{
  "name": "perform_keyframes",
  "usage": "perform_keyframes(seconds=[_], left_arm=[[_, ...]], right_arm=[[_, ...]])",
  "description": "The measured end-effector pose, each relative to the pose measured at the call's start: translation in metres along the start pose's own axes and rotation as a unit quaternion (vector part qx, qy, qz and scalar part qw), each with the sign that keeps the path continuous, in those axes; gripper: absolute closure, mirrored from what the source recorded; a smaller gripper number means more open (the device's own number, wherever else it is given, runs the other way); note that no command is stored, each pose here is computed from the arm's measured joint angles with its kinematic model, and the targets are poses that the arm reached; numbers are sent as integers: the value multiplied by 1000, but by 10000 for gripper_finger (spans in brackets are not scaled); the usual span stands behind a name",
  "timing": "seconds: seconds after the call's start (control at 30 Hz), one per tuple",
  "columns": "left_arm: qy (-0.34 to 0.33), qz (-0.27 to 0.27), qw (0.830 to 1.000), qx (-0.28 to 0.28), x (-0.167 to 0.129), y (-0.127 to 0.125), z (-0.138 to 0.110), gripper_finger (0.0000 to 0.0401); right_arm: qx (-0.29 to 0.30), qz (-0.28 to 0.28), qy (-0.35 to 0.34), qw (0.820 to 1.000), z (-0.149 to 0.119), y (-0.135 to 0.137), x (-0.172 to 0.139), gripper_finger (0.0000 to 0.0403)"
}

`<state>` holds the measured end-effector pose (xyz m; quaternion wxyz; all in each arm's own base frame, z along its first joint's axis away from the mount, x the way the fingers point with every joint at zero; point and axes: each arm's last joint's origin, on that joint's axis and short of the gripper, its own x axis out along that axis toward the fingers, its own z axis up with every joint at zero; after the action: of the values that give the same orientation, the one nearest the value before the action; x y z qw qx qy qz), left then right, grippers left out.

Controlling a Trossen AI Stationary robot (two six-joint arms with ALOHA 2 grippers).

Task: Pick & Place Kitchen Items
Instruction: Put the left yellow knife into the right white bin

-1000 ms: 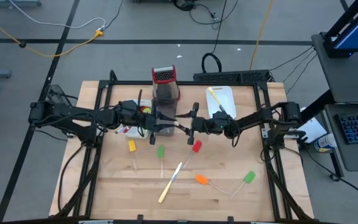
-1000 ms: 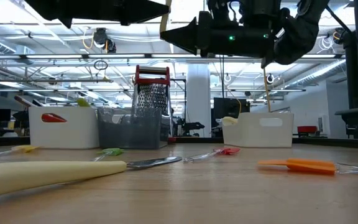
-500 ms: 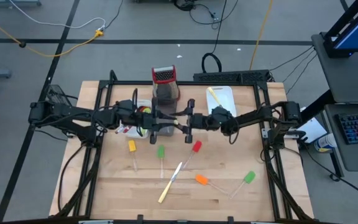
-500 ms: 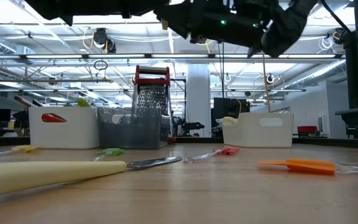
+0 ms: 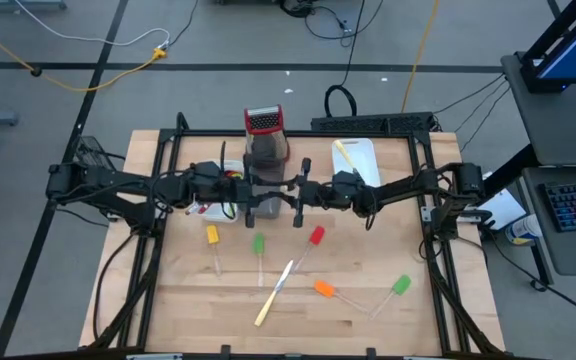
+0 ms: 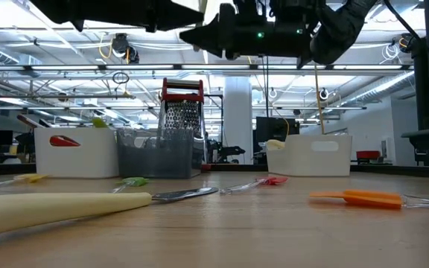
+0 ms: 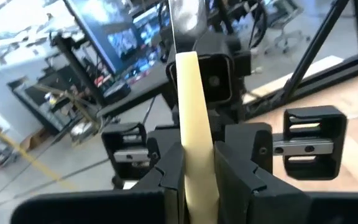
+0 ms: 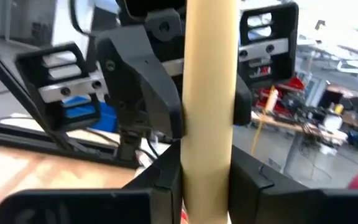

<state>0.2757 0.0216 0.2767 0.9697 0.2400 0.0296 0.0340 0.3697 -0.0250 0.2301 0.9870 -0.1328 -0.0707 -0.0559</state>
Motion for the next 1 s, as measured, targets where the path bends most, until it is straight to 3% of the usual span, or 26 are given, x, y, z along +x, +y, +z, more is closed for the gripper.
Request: perform_keyframes(seconds=[0.2,0.4,0.63,0.83,1.0], left_arm=[[58,33,998,2,0,0,-8,320],[138,95,986,-7,-3,1,-18,317],[201,161,966,-14,-6,2,-26,316],[203,163,965,-19,-6,2,-26,316],[204,162,965,-19,-6,1,-26,316]], right_arm=[[-19,-77,84,993,-7,3,-3,331],[-41,-156,180,970,3,2,-15,329],[3,-188,268,945,16,1,-39,331],[69,-242,370,894,28,-9,-77,324],[175,-294,440,830,38,-22,-120,331]])
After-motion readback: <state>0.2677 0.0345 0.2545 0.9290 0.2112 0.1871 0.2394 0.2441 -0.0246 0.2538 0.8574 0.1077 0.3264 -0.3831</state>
